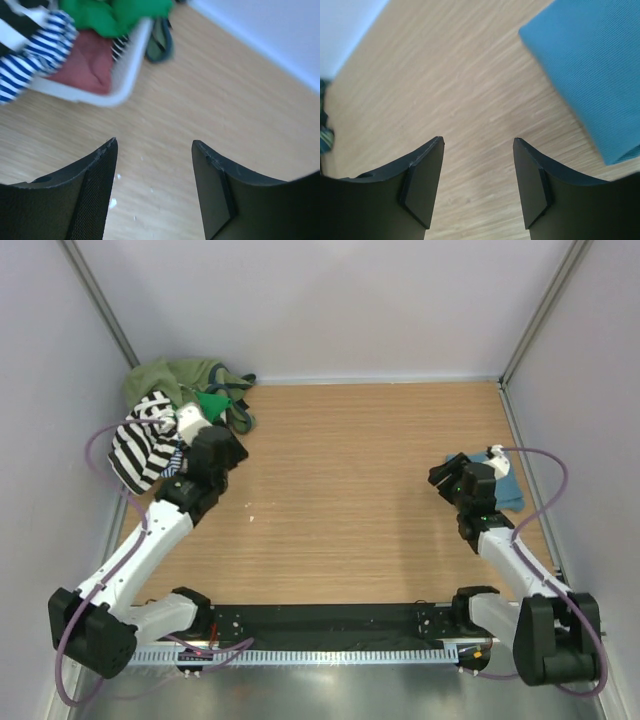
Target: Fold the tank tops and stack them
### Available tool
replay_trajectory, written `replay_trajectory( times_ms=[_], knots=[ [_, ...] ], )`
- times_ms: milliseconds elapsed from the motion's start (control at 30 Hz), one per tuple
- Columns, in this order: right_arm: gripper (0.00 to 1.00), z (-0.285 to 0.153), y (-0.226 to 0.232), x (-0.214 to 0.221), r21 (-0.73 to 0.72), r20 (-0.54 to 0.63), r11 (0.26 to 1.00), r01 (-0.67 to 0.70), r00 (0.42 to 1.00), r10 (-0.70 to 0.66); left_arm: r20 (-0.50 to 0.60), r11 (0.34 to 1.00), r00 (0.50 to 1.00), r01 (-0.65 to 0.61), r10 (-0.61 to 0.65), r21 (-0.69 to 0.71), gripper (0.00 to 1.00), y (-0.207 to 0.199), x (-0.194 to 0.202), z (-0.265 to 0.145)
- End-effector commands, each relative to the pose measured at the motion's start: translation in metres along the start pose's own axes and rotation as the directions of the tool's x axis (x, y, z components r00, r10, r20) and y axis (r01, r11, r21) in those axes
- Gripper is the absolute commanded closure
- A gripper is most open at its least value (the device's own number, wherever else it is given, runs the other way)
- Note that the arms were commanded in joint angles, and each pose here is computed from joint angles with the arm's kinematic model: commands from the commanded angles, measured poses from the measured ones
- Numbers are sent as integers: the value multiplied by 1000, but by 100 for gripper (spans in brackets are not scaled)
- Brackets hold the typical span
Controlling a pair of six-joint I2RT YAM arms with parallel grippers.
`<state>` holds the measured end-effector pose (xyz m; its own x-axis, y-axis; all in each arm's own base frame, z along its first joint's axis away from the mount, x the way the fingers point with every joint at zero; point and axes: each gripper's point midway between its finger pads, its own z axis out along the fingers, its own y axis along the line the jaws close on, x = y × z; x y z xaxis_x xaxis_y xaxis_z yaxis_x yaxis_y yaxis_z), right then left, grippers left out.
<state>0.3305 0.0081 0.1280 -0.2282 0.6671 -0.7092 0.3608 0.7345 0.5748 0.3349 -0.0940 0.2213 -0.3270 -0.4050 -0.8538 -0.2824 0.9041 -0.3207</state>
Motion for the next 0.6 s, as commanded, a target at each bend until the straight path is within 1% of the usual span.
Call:
replay_trajectory(
  times_ms=[0, 33, 67, 133, 167, 200, 233, 300, 333, 400, 433, 500, 533, 567],
  knots=[
    [37, 14, 29, -2, -72, 22, 995, 71, 997, -69, 26, 968, 982, 186, -184, -171, 38, 44, -29, 11],
    [37, 19, 30, 10, -71, -11, 994, 83, 996, -84, 30, 959, 976, 219, -217, -178, 38, 50, -36, 13],
    [38, 20, 35, 12, -79, -17, 993, 93, 995, -94, 68, 938, 964, 266, -257, -223, 38, 70, -47, 17],
    [38, 22, 39, 19, -91, -28, 990, 106, 994, -109, 100, 902, 945, 328, -312, -281, 38, 92, -54, 21],
    [38, 22, 44, 24, -101, -38, 988, 116, 992, -120, 125, 872, 927, 375, -353, -316, 38, 111, -64, 24],
    [38, 22, 46, 26, -103, -40, 987, 123, 991, -127, 126, 847, 915, 402, -383, -348, 38, 124, -64, 25],
    [38, 22, 48, 26, -106, -37, 986, 127, 991, -131, 168, 786, 880, 473, -444, -399, 38, 150, -72, 31],
    [38, 23, 51, 33, -116, -54, 984, 136, 988, -142, 184, 737, 847, 527, -499, -423, 39, 167, -72, 40],
    [38, 23, 52, 34, -120, -58, 984, 135, 988, -142, 215, 696, 826, 557, -521, -454, 39, 185, -73, 46],
    [38, 25, 52, 37, -115, -74, 984, 137, 987, -146, 237, 669, 815, 573, -529, -474, 39, 199, -78, 55],
    [38, 26, 53, 38, -115, -79, 984, 138, 986, -148, 252, 666, 812, 577, -526, -473, 40, 203, -89, 57],
    [37, 26, 54, 37, -117, -78, 983, 138, 986, -148, 198, 668, 827, 546, -526, -506, 41, 206, -81, 74],
    [37, 26, 53, 38, -114, -80, 984, 137, 986, -146, 188, 672, 830, 540, -525, -507, 42, 205, -86, 80],
    [38, 26, 54, 37, -115, -79, 984, 137, 986, -146, 156, 670, 837, 518, -524, -532, 47, 207, -77, 90]
  ],
)
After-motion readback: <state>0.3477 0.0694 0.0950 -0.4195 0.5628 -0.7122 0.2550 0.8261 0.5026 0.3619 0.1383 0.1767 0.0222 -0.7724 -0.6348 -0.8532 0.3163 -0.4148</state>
